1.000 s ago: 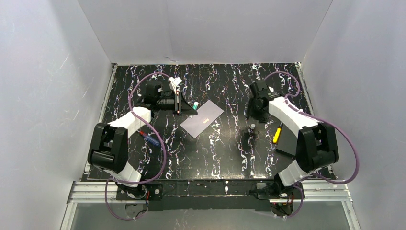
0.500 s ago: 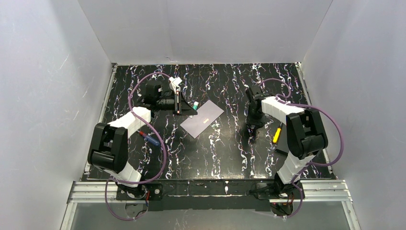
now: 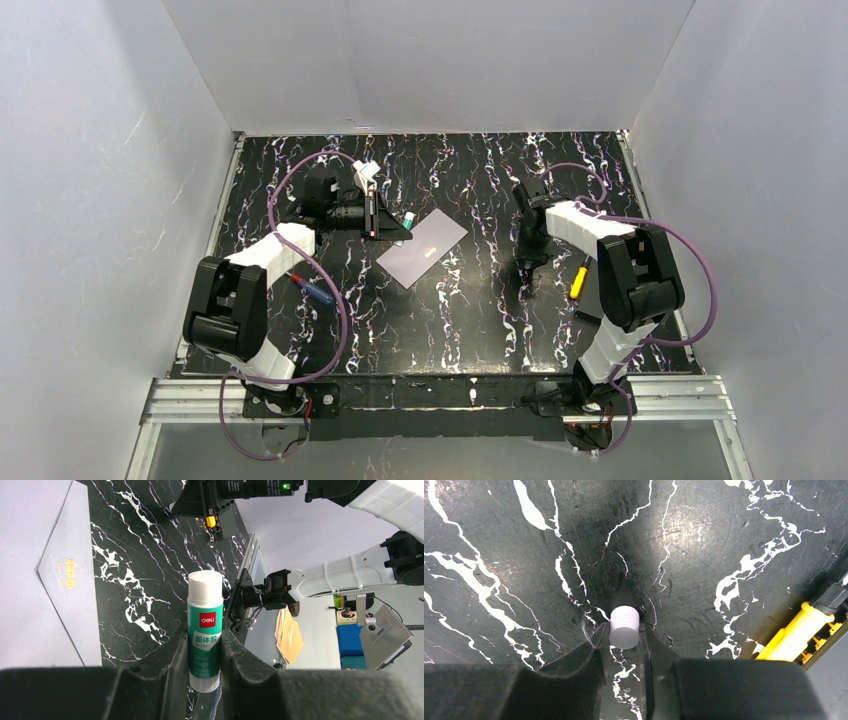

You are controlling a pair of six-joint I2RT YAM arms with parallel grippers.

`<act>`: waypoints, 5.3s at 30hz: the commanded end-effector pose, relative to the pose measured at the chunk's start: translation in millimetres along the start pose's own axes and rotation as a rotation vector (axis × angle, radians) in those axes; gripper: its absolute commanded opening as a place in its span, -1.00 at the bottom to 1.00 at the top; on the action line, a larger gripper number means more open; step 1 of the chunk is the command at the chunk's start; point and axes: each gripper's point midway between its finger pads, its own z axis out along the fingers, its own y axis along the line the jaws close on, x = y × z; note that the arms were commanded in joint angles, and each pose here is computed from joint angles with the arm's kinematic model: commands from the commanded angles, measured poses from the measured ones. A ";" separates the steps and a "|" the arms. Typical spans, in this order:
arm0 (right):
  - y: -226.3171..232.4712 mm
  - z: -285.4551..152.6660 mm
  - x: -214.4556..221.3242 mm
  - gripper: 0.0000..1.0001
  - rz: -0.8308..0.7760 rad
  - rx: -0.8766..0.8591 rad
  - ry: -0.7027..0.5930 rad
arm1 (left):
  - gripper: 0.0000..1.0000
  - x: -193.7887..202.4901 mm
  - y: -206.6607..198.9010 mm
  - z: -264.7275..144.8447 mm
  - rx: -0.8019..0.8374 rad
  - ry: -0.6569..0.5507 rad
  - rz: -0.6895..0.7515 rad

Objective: Place the letter into the envelope and seal it

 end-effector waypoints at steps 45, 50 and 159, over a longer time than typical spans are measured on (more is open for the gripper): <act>144.6 -205.4 25.6 -0.97 -0.034 -1.145 0.193 | -1.00 51.3 -37.8 62.0 0.082 0.245 0.658; 149.1 -206.2 21.0 -0.97 -0.015 -1.161 0.178 | -1.00 50.1 -45.8 61.8 0.110 0.240 0.651; 158.2 -236.3 -14.1 0.34 -0.158 -0.983 -0.144 | -1.00 42.7 -39.8 58.1 -0.014 0.180 0.777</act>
